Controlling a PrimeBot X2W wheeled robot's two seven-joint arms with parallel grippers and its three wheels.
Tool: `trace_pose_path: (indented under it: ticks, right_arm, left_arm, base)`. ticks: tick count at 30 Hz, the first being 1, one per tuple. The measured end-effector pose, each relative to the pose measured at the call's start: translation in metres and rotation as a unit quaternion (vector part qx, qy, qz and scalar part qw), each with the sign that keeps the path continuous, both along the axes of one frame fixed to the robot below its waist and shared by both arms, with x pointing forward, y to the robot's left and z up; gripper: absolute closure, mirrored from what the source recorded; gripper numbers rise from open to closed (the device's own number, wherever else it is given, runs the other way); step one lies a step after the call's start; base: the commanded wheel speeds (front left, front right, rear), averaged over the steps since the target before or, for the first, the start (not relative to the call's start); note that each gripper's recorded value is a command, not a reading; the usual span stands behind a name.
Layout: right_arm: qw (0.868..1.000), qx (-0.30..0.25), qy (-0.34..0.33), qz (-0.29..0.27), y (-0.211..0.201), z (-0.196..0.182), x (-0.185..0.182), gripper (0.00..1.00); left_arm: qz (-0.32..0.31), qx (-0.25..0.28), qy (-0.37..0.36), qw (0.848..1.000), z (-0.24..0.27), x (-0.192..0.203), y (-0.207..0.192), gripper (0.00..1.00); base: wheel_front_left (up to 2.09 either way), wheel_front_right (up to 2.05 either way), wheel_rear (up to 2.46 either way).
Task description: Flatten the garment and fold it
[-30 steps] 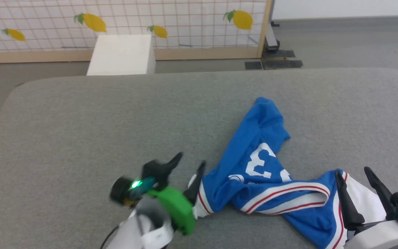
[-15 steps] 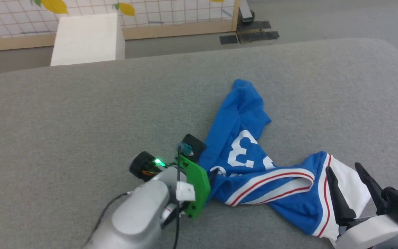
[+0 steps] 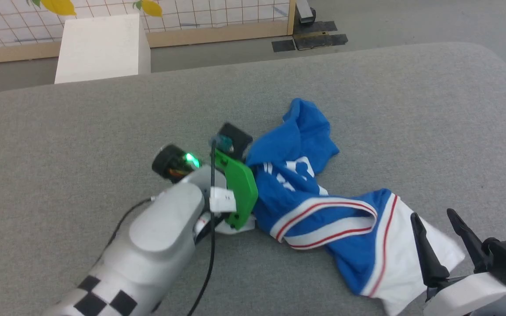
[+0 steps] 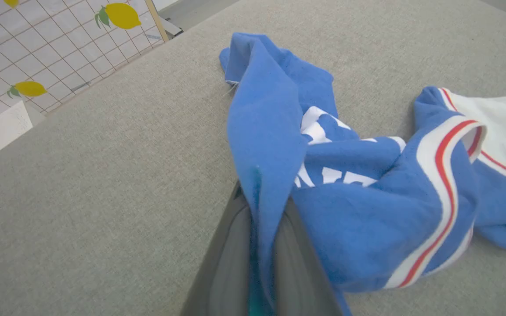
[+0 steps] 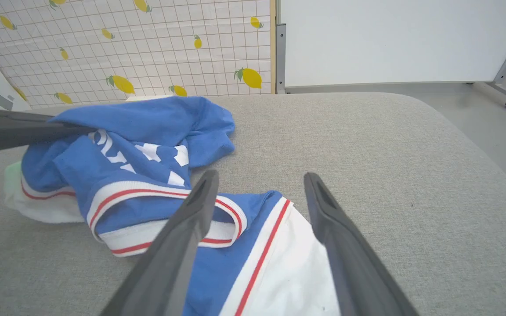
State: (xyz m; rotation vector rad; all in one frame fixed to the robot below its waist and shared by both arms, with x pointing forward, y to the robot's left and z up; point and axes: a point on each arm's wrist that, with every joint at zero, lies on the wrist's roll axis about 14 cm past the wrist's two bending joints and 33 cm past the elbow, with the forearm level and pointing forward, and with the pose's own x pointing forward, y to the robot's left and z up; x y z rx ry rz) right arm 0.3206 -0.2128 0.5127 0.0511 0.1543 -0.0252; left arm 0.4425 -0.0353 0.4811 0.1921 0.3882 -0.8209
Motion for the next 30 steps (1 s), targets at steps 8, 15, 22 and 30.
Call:
trace_pose_path:
  ticks: [8,15,22,30]
  right_arm:
    - [1.0,0.0,0.005,0.014,0.008,-0.001,0.014,0.0]
    - [1.0,0.003,0.024,0.018,0.01,-0.012,0.026,0.0]
    - [0.999,0.004,0.04,0.008,0.005,-0.025,0.028,0.0]
    - [1.0,0.004,0.028,0.011,0.005,-0.019,0.033,0.0]
  left_arm:
    - [0.059,-0.024,-0.036,0.997,0.022,0.053,0.016,1.0]
    - [0.104,-0.028,-0.032,0.994,0.003,0.093,0.03,1.0]
    - [0.133,-0.041,0.005,0.99,-0.033,0.102,0.031,0.0]
    - [0.142,-0.09,-0.059,0.984,-0.007,0.103,0.031,0.0]
  base:
    - [0.0,0.0,0.0]
    - [0.0,0.0,0.0]
    - [0.0,0.0,0.0]
    - [0.0,0.0,0.0]
